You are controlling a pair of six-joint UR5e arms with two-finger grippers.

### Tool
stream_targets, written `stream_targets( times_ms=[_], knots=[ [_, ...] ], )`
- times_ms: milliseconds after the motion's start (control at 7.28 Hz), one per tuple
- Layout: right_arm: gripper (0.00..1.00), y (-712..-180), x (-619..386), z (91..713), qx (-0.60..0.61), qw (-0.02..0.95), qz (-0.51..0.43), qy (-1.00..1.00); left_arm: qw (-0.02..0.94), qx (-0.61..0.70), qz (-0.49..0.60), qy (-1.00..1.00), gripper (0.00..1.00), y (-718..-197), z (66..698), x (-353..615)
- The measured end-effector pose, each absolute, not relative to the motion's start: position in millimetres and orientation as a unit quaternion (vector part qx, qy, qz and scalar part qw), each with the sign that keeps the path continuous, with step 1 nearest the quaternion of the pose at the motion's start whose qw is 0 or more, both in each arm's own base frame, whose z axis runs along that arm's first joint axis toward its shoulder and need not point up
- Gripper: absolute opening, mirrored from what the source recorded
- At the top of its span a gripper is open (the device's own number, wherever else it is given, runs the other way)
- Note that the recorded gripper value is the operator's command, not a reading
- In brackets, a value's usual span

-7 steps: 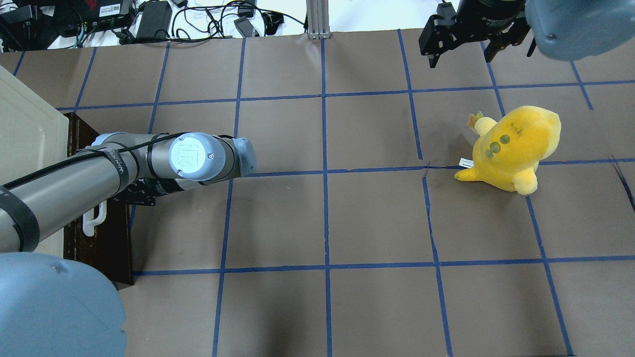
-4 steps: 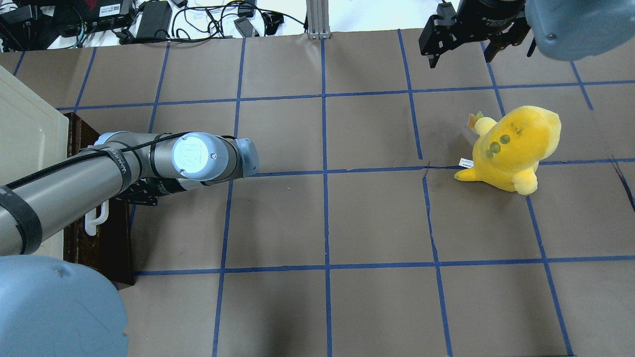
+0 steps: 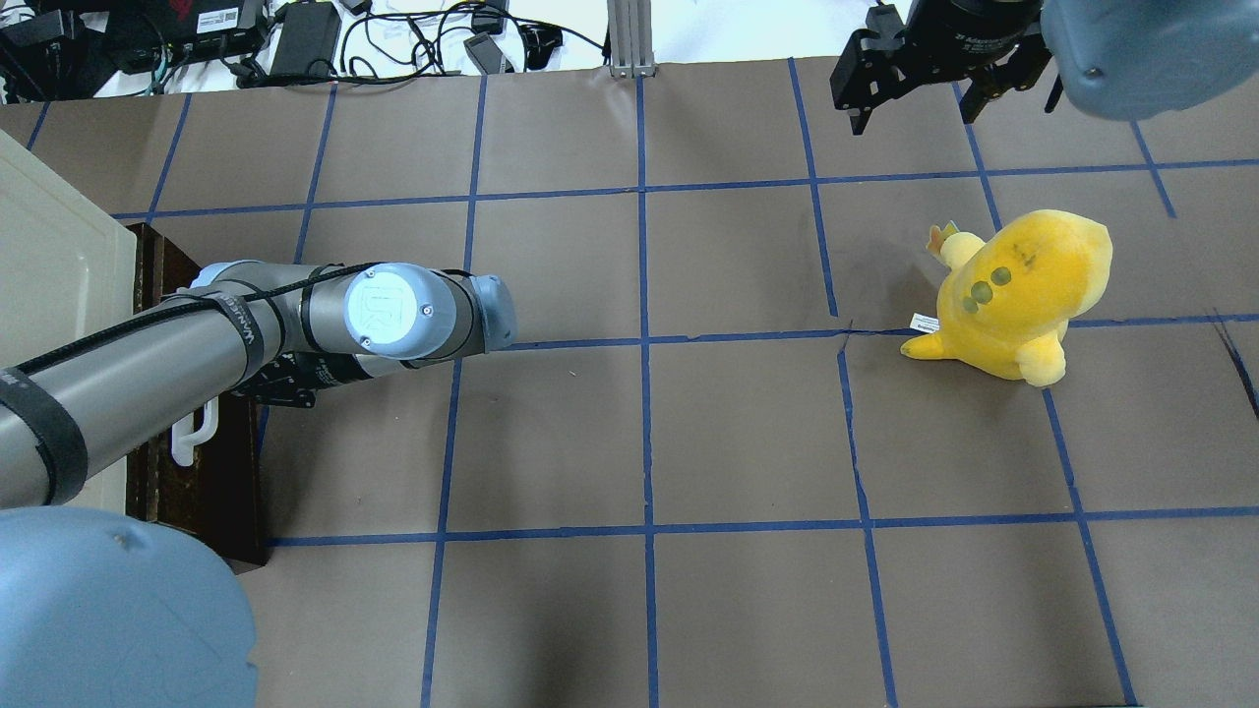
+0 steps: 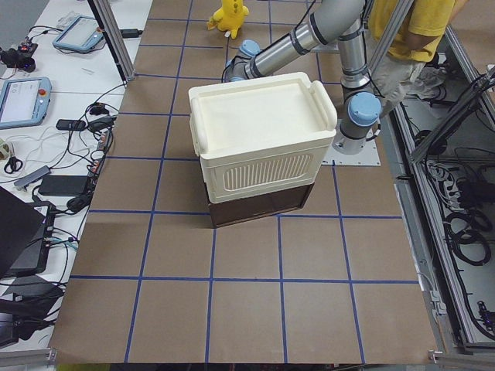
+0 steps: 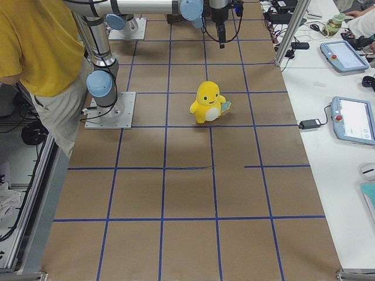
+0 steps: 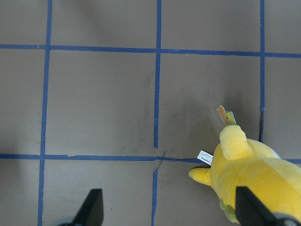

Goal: Pull drawer sideways
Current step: 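Hold the handle with the left gripper and begin pulling the drawer outward, then pull the drawer farther out of the cabinet with the left gripper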

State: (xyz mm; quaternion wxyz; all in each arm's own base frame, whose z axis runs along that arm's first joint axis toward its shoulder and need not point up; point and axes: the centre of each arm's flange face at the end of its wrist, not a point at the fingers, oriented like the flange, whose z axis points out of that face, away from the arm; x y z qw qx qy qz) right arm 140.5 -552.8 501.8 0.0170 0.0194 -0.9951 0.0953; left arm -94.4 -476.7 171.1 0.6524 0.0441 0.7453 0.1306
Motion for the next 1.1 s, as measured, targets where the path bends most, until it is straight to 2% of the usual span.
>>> stream_targets(
  times_ms=[1099],
  knots=[
    [1.00, -553, 141, 502, 0.019, 0.017, 0.095, -0.995, 0.654, 0.061, 0.113, 0.746, 0.25, -474, 171, -121]
  ],
)
